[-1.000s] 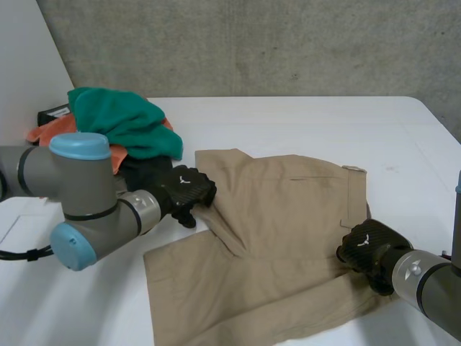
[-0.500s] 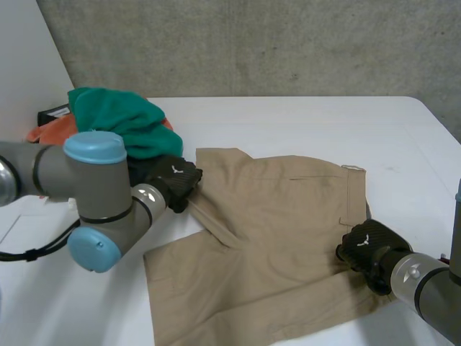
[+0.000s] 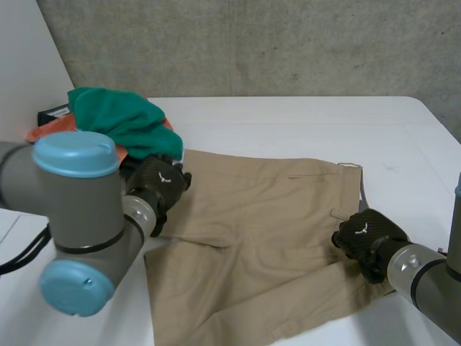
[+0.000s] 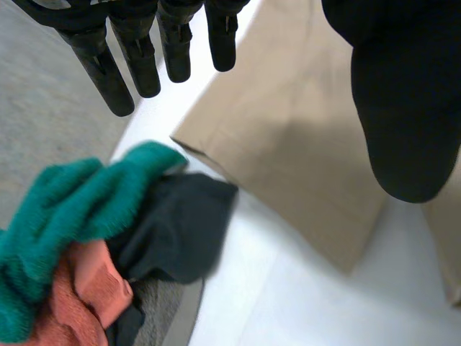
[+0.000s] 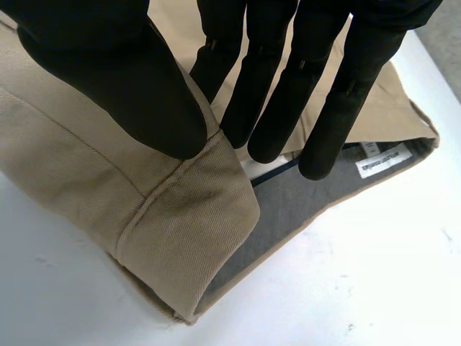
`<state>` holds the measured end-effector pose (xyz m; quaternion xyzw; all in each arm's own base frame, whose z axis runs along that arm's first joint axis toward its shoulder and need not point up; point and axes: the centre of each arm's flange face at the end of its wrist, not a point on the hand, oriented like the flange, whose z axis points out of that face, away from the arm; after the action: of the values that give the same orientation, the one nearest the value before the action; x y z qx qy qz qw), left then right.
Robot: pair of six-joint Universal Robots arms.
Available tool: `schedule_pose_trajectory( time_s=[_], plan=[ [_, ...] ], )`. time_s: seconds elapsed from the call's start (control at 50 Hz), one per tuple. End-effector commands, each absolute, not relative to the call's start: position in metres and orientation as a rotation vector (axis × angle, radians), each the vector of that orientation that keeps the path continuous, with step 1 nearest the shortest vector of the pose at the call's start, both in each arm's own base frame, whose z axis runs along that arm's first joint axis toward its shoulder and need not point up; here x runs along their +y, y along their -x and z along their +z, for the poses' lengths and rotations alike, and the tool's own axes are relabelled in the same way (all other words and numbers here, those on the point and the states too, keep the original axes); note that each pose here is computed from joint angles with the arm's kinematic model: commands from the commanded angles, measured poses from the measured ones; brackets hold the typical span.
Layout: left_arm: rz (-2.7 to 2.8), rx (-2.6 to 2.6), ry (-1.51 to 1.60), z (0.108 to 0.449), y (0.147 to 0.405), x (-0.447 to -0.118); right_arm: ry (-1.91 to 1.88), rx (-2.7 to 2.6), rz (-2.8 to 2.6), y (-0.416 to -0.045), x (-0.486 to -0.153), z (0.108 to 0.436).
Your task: Fold the laundry.
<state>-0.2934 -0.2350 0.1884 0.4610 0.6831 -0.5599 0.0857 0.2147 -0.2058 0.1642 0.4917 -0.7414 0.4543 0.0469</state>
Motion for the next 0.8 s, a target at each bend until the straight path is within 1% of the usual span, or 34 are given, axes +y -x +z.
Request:
schedule_pose_trajectory(
  time_s=[0.02, 0.04, 0.08, 0.1, 0.16, 0.18, 0.26, 0.32, 0.46, 0.54, 0.62, 0.66, 0.7, 0.72, 0.8],
  plan=[
    [-1.741, 2.264, -1.258, 0.217, 0.278, -0.190, -1.412, -2.263, 1.481, -0.216, -0.216, 0.168],
    [-1.699, 2.337, -1.275, 0.218, 0.273, -0.175, -1.404, -2.266, 1.488, -0.216, -0.216, 0.168],
    [-1.646, 2.411, -1.306, 0.217, 0.268, -0.159, -1.384, -2.265, 1.511, -0.217, -0.218, 0.169],
    [-1.568, 2.493, -1.350, 0.214, 0.263, -0.143, -1.379, -2.265, 1.517, -0.217, -0.219, 0.169],
    [-1.460, 2.598, -1.405, 0.207, 0.255, -0.124, -1.375, -2.260, 1.531, -0.218, -0.219, 0.170],
    [-1.391, 2.653, -1.445, 0.202, 0.251, -0.113, -1.374, -2.262, 1.531, -0.218, -0.219, 0.170],
    [-1.259, 2.731, -1.503, 0.188, 0.244, -0.096, -1.371, -2.260, 1.537, -0.218, -0.219, 0.170],
    [-1.245, 2.745, -1.486, 0.182, 0.242, -0.097, -1.365, -2.262, 1.537, -0.217, -0.220, 0.170],
    [-1.354, 2.702, -1.433, 0.163, 0.249, -0.118, -1.351, -2.254, 1.542, -0.216, -0.221, 0.173],
    [-1.441, 2.654, -1.402, 0.167, 0.252, -0.124, -1.337, -2.229, 1.560, -0.213, -0.221, 0.181],
    [-1.554, 2.596, -1.374, 0.186, 0.252, -0.122, -1.354, -2.210, 1.548, -0.210, -0.213, 0.193],
    [-1.556, 2.586, -1.400, 0.192, 0.249, -0.114, -1.394, -2.212, 1.500, -0.208, -0.205, 0.197],
    [-1.482, 2.604, -1.447, 0.192, 0.246, -0.103, -1.495, -2.196, 1.414, -0.205, -0.190, 0.204],
    [-1.363, 2.637, -1.502, 0.189, 0.241, -0.089, -1.525, -2.193, 1.379, -0.204, -0.185, 0.205],
    [-1.106, 2.637, -1.664, 0.189, 0.232, -0.066, -1.734, -2.158, 1.136, -0.195, -0.160, 0.199]
  ],
)
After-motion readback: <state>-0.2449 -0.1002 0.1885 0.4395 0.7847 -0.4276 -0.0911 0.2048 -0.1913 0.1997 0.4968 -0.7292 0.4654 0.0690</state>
